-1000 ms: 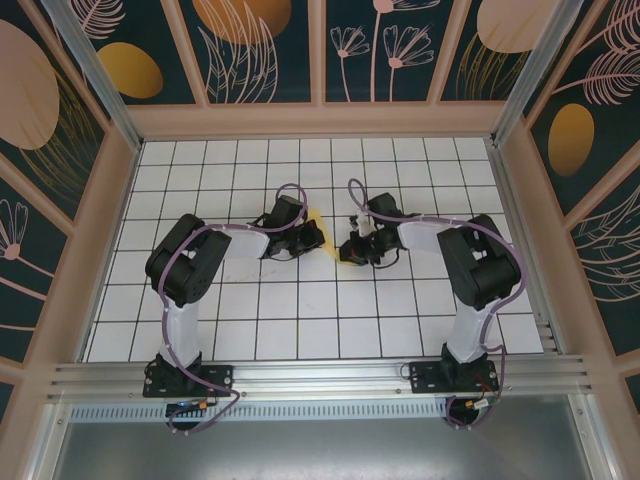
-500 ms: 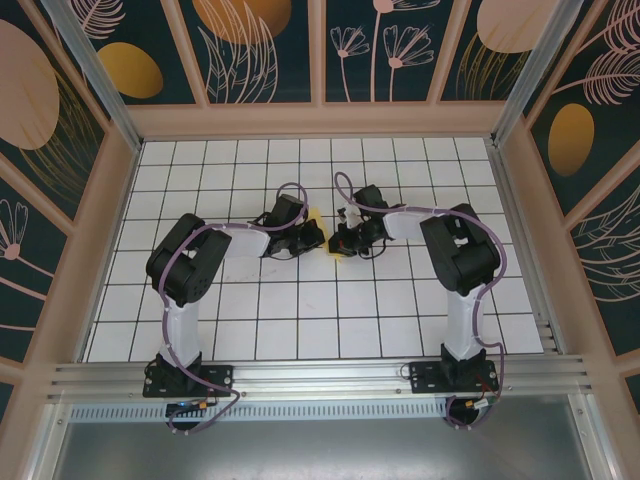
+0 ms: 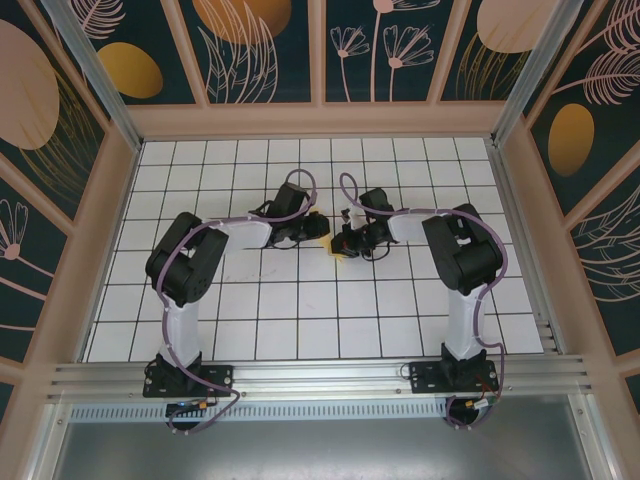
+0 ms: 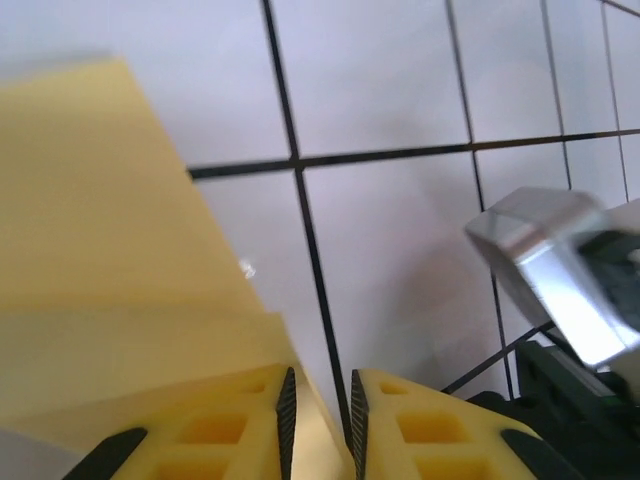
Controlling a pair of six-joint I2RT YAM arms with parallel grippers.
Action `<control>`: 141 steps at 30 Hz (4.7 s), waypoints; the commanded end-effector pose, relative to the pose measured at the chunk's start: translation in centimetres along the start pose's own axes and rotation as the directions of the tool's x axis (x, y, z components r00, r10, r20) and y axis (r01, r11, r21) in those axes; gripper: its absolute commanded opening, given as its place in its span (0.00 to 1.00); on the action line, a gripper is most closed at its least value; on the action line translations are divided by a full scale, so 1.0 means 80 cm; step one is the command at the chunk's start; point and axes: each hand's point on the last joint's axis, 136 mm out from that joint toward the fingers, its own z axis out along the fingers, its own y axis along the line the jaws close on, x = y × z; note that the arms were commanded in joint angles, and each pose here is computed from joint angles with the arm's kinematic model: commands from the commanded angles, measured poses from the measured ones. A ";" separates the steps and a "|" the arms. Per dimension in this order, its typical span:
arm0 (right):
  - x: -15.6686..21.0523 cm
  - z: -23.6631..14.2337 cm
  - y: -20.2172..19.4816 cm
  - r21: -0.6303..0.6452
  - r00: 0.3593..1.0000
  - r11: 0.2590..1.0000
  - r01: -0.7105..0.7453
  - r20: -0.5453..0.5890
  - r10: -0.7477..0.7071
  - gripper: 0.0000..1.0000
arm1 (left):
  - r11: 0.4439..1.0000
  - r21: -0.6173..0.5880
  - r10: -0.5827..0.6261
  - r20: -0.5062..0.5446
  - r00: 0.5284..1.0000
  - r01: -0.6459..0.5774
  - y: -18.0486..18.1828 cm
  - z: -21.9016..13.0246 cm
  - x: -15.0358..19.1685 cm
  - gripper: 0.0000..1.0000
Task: Fold a paper plane with a square sheet of paper (pick it up from the middle)
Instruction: Fold the wing for the fifth time at the center of the table.
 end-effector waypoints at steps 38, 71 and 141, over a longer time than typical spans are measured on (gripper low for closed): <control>0.053 0.016 -0.072 0.151 0.982 0.977 -0.148 -0.096 0.163 0.00 | 0.988 -0.142 0.075 0.130 0.989 -0.057 0.114 -0.003 -0.039 0.19; 0.077 0.012 -0.096 0.191 0.968 0.960 -0.207 -0.099 0.229 0.00 | 0.997 0.023 -0.076 0.266 0.961 0.073 0.080 -0.071 -0.112 0.22; 0.106 0.013 -0.125 0.247 0.948 0.933 -0.260 -0.119 0.295 0.00 | 0.942 -0.294 -0.129 0.136 0.982 0.164 0.216 -0.018 -0.104 0.10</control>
